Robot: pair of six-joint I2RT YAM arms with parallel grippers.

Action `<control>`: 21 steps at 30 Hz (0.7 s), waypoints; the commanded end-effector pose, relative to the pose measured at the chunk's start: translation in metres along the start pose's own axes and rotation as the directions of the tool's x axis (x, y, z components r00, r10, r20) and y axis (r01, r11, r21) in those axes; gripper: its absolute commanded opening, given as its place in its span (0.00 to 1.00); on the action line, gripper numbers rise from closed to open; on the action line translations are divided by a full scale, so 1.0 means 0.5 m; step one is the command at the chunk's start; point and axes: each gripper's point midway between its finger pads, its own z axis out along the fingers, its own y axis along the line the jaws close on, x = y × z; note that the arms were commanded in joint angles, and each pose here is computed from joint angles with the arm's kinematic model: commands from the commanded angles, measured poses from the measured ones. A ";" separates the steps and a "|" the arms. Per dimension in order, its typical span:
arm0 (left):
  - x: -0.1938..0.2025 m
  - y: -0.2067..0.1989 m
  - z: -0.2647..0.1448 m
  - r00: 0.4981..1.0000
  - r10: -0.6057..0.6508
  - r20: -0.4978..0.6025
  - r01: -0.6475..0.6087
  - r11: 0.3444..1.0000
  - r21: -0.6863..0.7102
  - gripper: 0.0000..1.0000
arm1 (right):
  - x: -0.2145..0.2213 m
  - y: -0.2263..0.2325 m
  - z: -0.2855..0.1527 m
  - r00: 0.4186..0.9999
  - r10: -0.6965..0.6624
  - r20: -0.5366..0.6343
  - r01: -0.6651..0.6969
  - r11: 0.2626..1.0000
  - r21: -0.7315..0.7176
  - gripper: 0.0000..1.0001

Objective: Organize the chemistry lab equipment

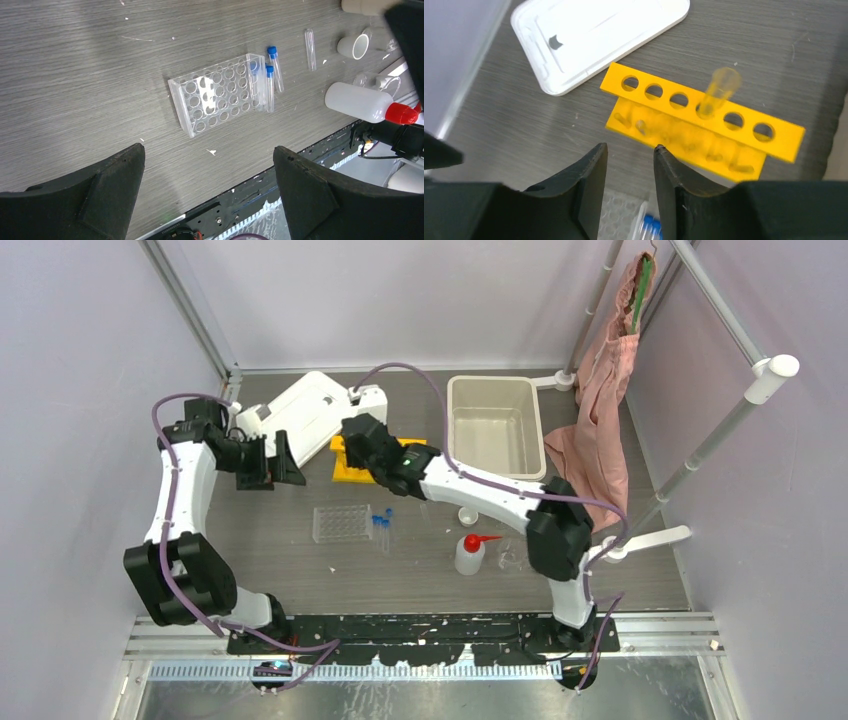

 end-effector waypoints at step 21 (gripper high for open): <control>-0.023 -0.038 -0.064 0.995 0.050 0.084 -0.049 0.999 -0.011 1.00 | 0.318 -0.247 -0.082 0.866 0.196 -0.460 -0.042 0.945 0.325 0.45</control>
